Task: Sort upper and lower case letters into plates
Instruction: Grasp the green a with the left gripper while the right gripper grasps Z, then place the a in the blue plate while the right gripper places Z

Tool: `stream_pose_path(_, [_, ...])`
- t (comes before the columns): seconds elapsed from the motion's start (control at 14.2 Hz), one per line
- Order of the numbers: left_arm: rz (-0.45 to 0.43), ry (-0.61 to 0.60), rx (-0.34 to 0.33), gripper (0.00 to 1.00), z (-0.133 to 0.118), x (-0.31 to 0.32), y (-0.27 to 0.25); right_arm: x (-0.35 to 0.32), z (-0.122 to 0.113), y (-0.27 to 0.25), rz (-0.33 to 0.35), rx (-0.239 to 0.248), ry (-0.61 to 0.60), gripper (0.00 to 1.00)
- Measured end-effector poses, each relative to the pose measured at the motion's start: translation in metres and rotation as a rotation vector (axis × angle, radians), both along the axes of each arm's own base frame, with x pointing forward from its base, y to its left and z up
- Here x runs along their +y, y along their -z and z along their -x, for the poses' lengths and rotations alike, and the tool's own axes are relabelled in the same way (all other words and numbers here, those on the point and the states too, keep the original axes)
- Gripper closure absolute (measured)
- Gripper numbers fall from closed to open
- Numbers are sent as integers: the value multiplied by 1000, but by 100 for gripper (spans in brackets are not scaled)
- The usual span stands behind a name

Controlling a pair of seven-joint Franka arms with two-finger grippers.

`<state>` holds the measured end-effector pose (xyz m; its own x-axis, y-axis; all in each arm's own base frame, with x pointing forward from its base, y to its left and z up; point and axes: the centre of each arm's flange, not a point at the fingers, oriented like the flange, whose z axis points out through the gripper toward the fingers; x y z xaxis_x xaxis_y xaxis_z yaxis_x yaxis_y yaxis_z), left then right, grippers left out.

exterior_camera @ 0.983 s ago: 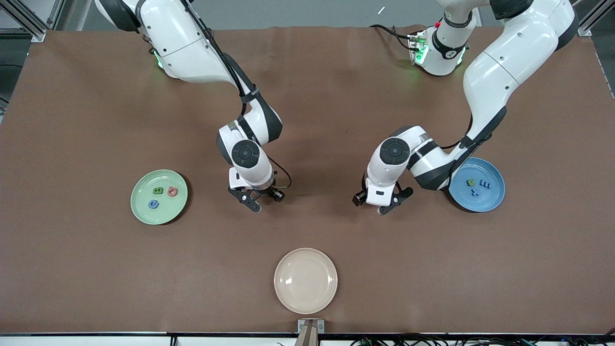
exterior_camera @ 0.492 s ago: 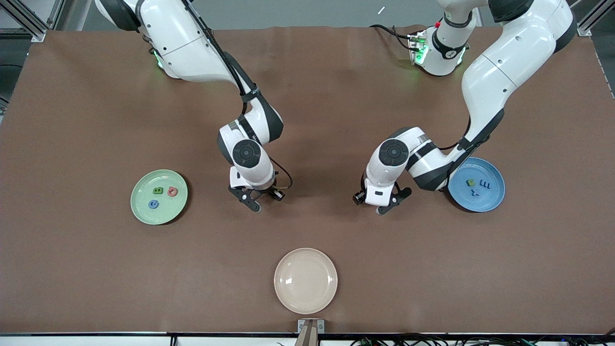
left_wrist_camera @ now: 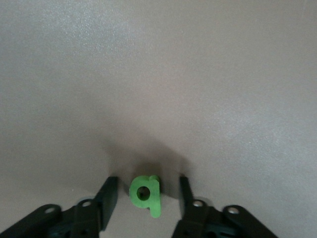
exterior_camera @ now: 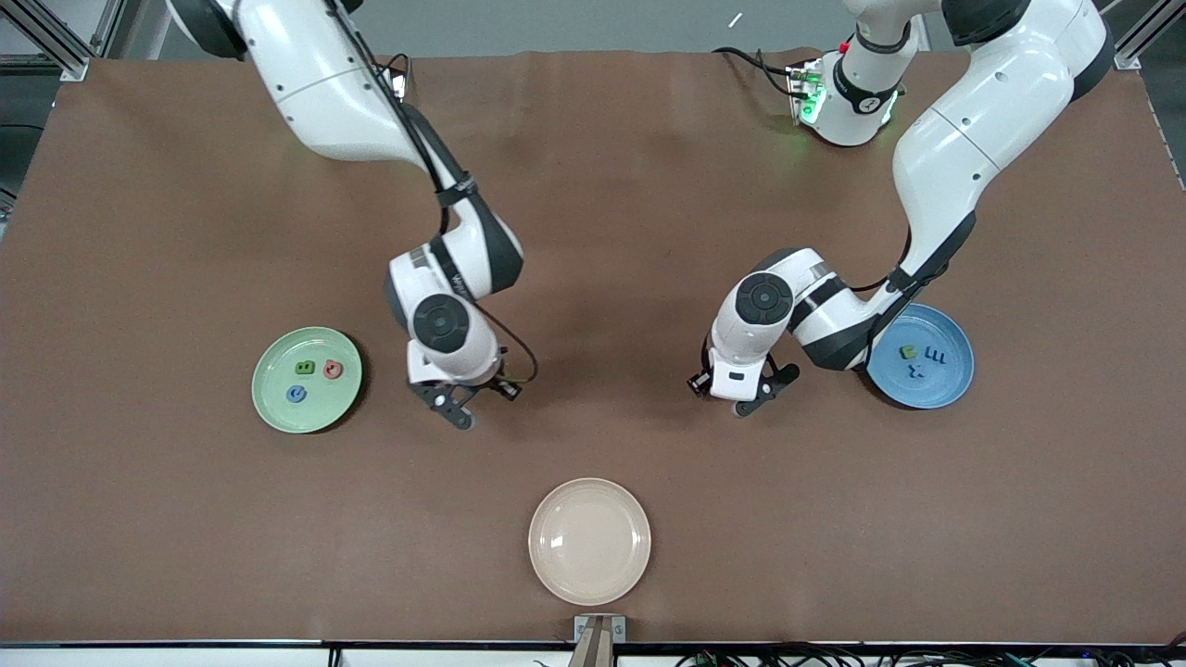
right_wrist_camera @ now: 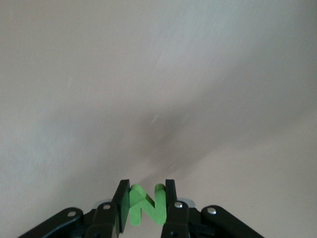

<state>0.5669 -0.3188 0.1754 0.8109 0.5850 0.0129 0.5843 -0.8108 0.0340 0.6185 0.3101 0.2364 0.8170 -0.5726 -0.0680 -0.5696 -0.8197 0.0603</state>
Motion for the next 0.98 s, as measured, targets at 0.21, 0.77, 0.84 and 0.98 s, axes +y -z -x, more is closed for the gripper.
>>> stream_pose_path(0.21, [0, -1, -3, 65, -1, 0, -2, -85, -26, -43, -24, 32, -110, 67])
stream_pose_path(0.77, [7, 44, -35, 72, -17, 9, -15, -269, -26, -5, -72, 29, -315, 67])
stream_pose_path(0.84, [6, 58, -38, 72, -20, 14, -21, -279, -22, 5, -70, 12, -328, 67])
stream_pose_path(0.98, [-8, 123, -8, 72, -25, 31, -36, -285, -11, 23, -64, -10, -339, 67])
